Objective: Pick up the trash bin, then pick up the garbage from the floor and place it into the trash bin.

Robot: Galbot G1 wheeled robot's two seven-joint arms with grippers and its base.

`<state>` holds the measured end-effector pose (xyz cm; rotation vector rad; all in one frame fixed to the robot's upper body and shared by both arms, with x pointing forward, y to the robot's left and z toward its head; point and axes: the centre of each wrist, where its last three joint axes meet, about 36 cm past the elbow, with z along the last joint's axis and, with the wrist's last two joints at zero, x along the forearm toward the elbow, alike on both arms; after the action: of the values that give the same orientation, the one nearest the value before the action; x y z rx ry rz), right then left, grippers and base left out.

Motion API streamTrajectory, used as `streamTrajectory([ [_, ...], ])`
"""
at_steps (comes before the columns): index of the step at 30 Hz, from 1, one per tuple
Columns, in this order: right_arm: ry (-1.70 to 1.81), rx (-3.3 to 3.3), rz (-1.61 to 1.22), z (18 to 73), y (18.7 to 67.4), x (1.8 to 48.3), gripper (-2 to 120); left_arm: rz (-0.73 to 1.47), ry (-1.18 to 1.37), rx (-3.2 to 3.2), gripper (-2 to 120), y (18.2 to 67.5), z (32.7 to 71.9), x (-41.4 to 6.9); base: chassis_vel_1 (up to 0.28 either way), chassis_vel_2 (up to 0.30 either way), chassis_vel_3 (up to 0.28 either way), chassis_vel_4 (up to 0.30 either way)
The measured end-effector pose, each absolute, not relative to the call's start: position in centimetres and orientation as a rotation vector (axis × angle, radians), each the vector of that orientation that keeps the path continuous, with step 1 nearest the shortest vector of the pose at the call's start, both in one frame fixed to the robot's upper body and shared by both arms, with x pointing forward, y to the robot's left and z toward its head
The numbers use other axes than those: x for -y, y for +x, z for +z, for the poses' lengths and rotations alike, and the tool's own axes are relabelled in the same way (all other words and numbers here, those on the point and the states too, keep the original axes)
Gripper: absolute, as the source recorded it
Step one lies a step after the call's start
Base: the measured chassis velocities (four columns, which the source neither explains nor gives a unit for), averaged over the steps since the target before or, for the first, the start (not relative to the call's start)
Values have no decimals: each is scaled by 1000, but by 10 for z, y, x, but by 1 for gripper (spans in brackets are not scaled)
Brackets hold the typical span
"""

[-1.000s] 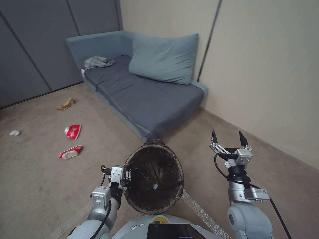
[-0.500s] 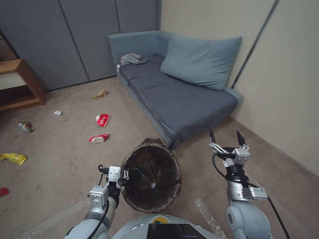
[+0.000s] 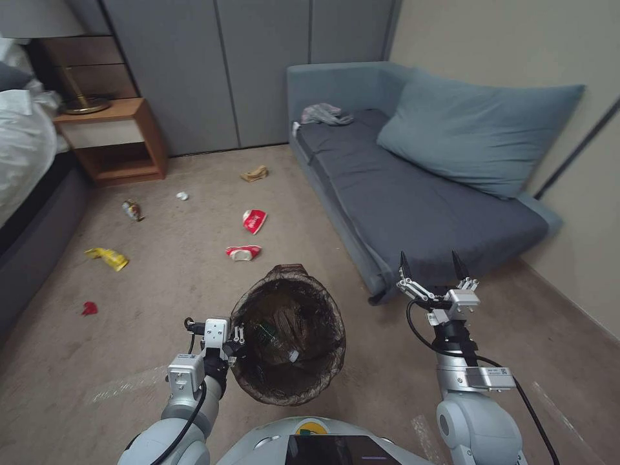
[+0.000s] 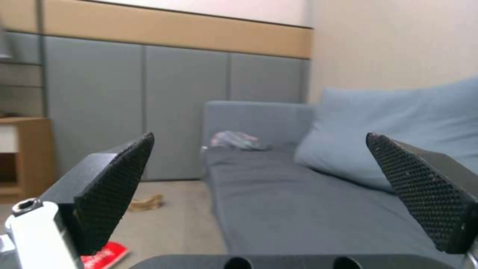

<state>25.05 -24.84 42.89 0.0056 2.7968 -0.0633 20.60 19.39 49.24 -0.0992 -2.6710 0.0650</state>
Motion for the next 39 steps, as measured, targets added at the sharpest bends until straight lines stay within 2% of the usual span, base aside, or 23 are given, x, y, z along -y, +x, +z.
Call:
streamTrajectory([
  [32,22,-2788,-82,429,251,249,100,77,-92,2687,0,208,492,-194,126,127,121,126],
  [39,29,-2788,-74,428,252,250,100,88,-94,2727,0,210,489,-194,53,48,42,40],
])
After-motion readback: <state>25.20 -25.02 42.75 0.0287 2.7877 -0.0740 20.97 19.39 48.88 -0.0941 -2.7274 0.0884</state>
